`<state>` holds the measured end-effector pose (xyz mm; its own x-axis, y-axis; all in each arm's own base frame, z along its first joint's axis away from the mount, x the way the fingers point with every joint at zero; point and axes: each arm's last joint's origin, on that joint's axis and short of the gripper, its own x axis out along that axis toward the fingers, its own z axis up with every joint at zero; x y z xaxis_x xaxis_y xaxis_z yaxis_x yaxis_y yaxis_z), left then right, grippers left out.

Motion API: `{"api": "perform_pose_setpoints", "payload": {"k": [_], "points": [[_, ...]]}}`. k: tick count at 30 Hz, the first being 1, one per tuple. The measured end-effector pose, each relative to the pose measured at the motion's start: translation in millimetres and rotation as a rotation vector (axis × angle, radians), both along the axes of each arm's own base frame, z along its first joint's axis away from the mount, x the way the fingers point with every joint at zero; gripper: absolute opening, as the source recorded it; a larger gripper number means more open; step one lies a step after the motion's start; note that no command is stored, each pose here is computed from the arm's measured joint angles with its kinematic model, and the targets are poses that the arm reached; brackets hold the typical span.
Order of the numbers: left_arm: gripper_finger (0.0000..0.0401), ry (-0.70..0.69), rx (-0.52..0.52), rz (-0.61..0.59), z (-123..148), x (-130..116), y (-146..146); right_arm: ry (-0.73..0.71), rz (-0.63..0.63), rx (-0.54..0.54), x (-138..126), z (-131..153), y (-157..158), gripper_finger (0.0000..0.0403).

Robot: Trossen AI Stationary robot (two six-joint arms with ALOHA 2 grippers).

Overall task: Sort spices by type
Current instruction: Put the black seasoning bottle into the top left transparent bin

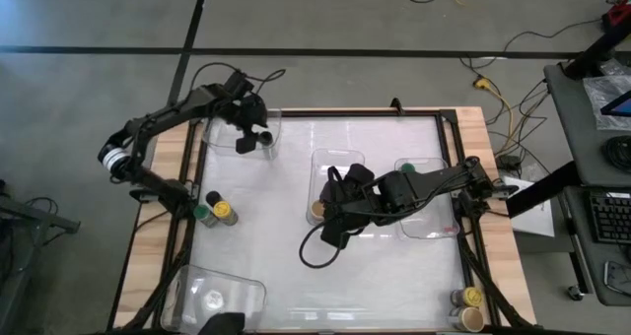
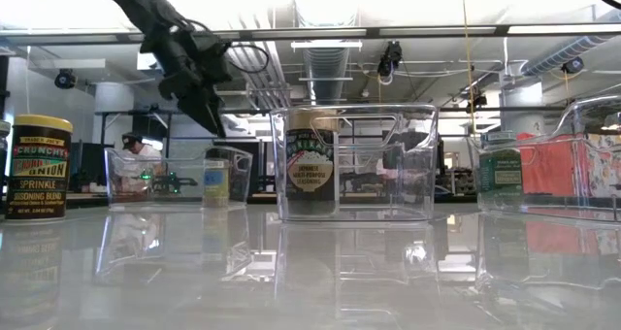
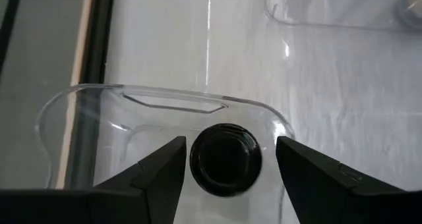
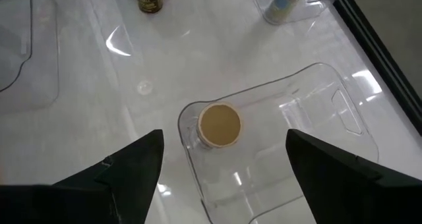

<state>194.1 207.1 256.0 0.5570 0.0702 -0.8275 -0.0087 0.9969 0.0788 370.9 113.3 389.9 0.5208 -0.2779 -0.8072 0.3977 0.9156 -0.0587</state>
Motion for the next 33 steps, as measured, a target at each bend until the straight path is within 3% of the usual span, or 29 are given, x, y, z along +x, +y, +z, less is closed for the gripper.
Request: {"api": "perform_pose_setpoints", "payload": {"k": [6, 10, 15, 22, 26, 33], "points": [[0.0220, -0.044, -0.003, 0.014, 34.7, -14.5, -35.6, 0.017, 0.030, -0.034, 2.4, 0.0, -8.0, 0.0304], [0.0220, -0.064, -0.064, 0.051, 55.0, -25.7, -68.7, 0.047, 0.072, -0.086, 6.2, -0.1, -22.0, 0.0313], [0.0220, -0.012, -0.154, 0.054, 67.0, -42.5, -108.5, 0.084, 0.120, -0.149, 11.1, 0.1, -43.0, 0.0324], [0.0220, 0.136, -0.304, 0.155, 72.0, -70.3, -149.1, 0.082, 0.138, -0.190, 17.5, 1.8, -64.3, 0.0324], [0.0220, 0.183, -0.307, 0.235, 74.1, -84.0, -160.3, 0.068, 0.129, -0.190, 19.4, 2.4, -68.3, 0.0323], [0.0221, 0.285, -0.219, 0.262, 73.8, -102.4, -167.7, 0.082, 0.134, -0.189, 19.8, -1.3, -66.8, 0.0339]]}}
